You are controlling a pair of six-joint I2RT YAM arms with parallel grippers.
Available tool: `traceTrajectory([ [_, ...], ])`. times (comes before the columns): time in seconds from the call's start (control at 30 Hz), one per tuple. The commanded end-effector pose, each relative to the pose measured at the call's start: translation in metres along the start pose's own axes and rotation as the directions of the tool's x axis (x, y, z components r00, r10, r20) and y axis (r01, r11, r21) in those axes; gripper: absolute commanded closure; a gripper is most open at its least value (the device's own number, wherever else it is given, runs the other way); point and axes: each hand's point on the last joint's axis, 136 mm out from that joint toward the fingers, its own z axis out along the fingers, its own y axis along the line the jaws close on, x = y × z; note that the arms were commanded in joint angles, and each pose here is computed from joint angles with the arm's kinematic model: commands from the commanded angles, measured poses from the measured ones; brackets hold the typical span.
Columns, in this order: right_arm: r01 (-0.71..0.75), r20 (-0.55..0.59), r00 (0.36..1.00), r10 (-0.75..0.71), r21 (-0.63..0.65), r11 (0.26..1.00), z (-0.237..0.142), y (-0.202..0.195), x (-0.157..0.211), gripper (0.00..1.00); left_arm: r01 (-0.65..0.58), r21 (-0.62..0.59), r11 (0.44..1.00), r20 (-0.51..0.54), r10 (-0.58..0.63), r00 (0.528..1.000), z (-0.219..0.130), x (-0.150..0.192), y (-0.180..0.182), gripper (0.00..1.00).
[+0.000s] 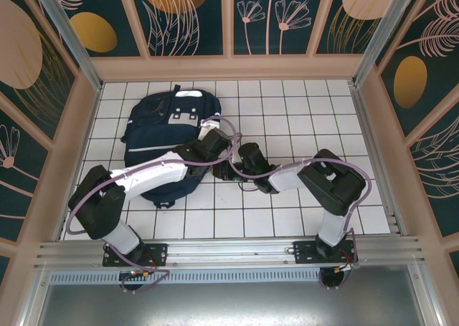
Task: Pack the student bag
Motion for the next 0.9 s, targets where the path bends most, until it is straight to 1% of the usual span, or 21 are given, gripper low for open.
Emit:
traceTrajectory([
  [0.0, 0.017, 0.024, 1.0, -0.016, -0.076, 0.997, 0.015, 0.023, -0.019, 0.82, 0.068, 0.021, 0.997, 0.044, -0.069, 0.997, -0.015, -0.023, 0.006, 1.0],
  [0.1, 0.018, 0.029, 0.999, -0.015, -0.091, 0.996, 0.03, 0.028, -0.033, 0.82, 0.086, 0.046, 0.995, 0.043, -0.088, 0.995, -0.018, -0.024, 0.004, 1.0],
  [0.2, -0.004, 0.024, 1.0, 0.006, -0.076, 0.997, 0.045, 0.023, -0.045, 0.83, 0.103, 0.078, 0.992, 0.043, -0.106, 0.993, -0.021, -0.025, 0.001, 1.0],
  [0.3, -0.055, 0.033, 0.998, 0.057, -0.06, 0.997, 0.049, 0.011, -0.054, 0.83, 0.113, 0.103, 0.988, 0.042, -0.117, 0.992, -0.022, -0.025, -0.003, 1.0],
  [0.43, -0.084, 0.054, 0.995, 0.087, -0.049, 0.995, 0.029, -0.002, -0.052, 0.82, 0.118, 0.136, 0.984, 0.035, -0.124, 0.992, -0.021, -0.024, -0.01, 1.0],
  [0.6, -0.039, 0.103, 0.994, 0.037, 0.021, 0.999, -0.009, -0.009, -0.037, 0.79, 0.144, 0.178, 0.973, 0.029, -0.151, 0.988, -0.023, -0.025, -0.015, 1.0],
  [0.63, -0.033, 0.115, 0.993, 0.029, 0.033, 0.999, -0.016, -0.011, -0.034, 0.77, 0.151, 0.189, 0.97, 0.026, -0.158, 0.987, -0.025, -0.026, -0.016, 0.96],
  [0.7, -0.005, 0.131, 0.991, -0.002, 0.058, 0.998, -0.029, -0.013, -0.025, 0.72, 0.174, 0.215, 0.961, 0.012, -0.181, 0.983, -0.028, -0.024, -0.017, 0.65],
  [0.73, 0.011, 0.135, 0.991, -0.02, 0.068, 0.998, -0.034, -0.013, -0.021, 0.71, 0.187, 0.226, 0.956, 0.005, -0.193, 0.981, -0.03, -0.023, -0.017, 0.54],
  [0.8, 0.061, 0.134, 0.988, -0.073, 0.088, 0.994, -0.04, -0.011, -0.012, 0.69, 0.221, 0.254, 0.942, -0.002, -0.228, 0.974, -0.037, -0.02, -0.016, 0.74],
  [0.83, 0.078, 0.131, 0.987, -0.091, 0.099, 0.992, -0.041, -0.01, -0.009, 0.66, 0.236, 0.259, 0.937, -0.005, -0.243, 0.97, -0.039, -0.018, -0.014, 0.72],
  [0.87, 0.092, 0.126, 0.986, -0.106, 0.111, 0.99, -0.042, -0.01, -0.008, 0.65, 0.255, 0.262, 0.931, -0.003, -0.263, 0.965, -0.043, -0.017, -0.01, 0.64],
])
